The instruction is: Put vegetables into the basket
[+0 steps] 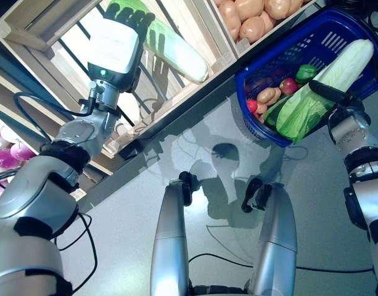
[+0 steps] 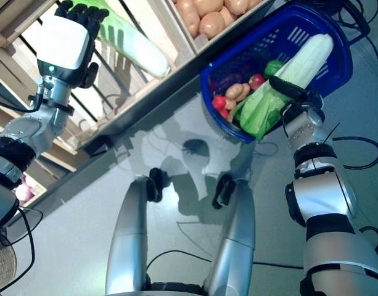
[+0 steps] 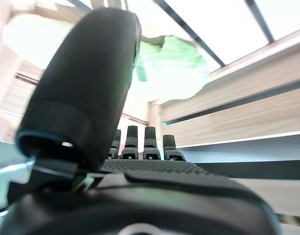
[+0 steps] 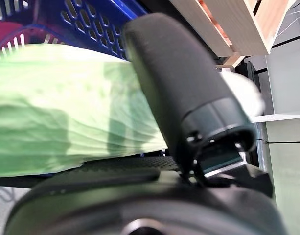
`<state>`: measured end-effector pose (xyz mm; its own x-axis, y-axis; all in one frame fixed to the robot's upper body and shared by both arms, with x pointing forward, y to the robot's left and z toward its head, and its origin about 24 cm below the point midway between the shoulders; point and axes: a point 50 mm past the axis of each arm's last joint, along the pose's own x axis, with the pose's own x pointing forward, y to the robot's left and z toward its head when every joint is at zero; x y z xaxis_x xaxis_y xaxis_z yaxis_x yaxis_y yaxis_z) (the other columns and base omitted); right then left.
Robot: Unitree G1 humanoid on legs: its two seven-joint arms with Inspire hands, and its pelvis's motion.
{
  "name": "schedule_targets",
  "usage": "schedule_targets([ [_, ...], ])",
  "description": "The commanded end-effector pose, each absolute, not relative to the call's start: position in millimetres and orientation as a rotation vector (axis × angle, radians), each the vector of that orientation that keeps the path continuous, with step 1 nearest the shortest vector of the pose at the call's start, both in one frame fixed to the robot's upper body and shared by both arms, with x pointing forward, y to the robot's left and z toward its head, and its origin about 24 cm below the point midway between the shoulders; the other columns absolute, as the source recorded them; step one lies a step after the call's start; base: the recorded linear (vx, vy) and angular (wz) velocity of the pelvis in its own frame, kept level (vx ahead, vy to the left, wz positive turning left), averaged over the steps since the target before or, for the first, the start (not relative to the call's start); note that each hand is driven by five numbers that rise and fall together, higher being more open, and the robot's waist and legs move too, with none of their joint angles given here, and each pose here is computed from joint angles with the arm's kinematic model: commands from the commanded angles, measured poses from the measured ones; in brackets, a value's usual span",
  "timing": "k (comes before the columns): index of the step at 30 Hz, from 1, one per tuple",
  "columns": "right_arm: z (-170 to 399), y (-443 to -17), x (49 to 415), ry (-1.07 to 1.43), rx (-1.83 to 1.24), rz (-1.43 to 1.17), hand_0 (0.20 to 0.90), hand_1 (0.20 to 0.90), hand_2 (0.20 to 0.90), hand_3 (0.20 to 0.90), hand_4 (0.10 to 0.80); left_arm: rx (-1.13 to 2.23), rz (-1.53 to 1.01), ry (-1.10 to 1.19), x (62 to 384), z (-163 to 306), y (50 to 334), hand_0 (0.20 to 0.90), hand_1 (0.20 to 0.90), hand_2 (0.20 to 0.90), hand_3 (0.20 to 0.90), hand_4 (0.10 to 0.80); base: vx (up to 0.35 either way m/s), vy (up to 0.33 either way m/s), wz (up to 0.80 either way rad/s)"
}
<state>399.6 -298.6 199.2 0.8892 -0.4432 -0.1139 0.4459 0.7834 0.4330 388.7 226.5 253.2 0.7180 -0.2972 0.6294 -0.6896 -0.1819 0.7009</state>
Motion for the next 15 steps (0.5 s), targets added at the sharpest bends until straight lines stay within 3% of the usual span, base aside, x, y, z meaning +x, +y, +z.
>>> schedule_targets([
  [1, 277.1, -294.8, 401.0, -0.25, 0.406, -0.452, 0.9, 0.9, 0.9, 0.9, 0.8, 1.734, 0.736, -0.925, 374.4, 335.9, 241.6, 0.9, 0.9, 0.9, 0.9, 0.8, 0.059, 0.049, -0.05],
  [15, 255.5, -282.2, 403.1, -0.215, 0.25, -0.316, 0.9, 0.9, 0.9, 0.9, 0.8, 1.809, 0.638, -0.818, 379.6, 320.0, 247.0, 0.9, 0.9, 0.9, 0.9, 0.8, 0.054, 0.04, -0.09],
])
